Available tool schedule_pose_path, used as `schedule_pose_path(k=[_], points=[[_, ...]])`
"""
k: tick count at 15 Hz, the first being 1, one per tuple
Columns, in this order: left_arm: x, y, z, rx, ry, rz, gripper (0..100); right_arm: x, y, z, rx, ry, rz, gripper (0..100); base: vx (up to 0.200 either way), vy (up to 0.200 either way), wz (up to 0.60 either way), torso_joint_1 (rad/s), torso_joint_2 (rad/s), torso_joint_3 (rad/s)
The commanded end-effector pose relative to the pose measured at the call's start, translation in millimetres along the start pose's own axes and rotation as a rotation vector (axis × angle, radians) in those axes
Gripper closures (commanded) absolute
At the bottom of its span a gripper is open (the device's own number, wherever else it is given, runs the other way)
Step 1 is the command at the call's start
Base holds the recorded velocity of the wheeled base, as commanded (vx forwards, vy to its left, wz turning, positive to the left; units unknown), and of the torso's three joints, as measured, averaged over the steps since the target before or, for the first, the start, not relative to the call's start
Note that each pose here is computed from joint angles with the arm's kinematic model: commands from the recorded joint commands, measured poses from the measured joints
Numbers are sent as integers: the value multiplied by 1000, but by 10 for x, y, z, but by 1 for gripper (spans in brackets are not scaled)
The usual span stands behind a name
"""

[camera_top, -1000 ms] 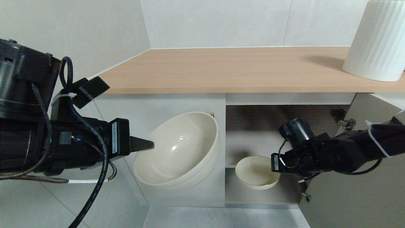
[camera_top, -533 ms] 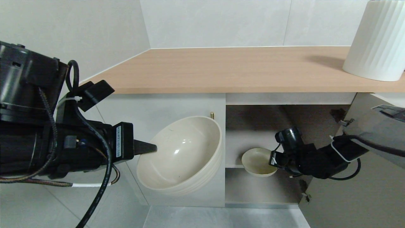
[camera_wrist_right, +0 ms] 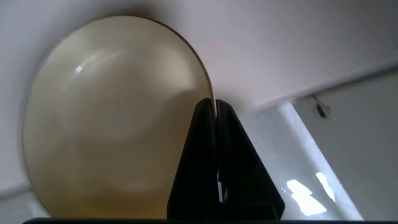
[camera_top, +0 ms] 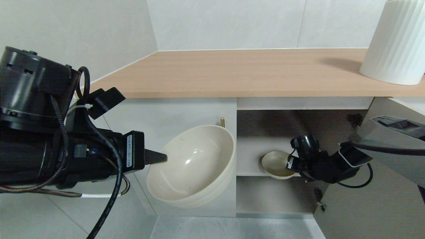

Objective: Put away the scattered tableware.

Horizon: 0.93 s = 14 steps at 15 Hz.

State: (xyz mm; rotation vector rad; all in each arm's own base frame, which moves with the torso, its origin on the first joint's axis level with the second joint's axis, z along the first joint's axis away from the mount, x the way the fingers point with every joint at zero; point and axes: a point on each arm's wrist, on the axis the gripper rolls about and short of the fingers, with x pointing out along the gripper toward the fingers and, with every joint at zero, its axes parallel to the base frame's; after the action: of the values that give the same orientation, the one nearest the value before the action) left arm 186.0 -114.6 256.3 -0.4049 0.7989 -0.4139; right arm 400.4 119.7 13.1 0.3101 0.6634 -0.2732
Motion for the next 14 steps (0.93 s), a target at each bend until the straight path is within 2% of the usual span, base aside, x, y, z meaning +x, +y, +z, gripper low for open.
schedule_pose_path(k=[1, 14], points=[[17, 2, 0, -1, 4, 3, 100, 108, -6, -25, 4, -5, -16, 100, 0, 0, 0, 0, 0, 0], [89, 7, 1, -2, 20, 12, 100, 274, 83, 106, 46, -68, -15, 100, 0, 0, 0, 0, 0, 0]])
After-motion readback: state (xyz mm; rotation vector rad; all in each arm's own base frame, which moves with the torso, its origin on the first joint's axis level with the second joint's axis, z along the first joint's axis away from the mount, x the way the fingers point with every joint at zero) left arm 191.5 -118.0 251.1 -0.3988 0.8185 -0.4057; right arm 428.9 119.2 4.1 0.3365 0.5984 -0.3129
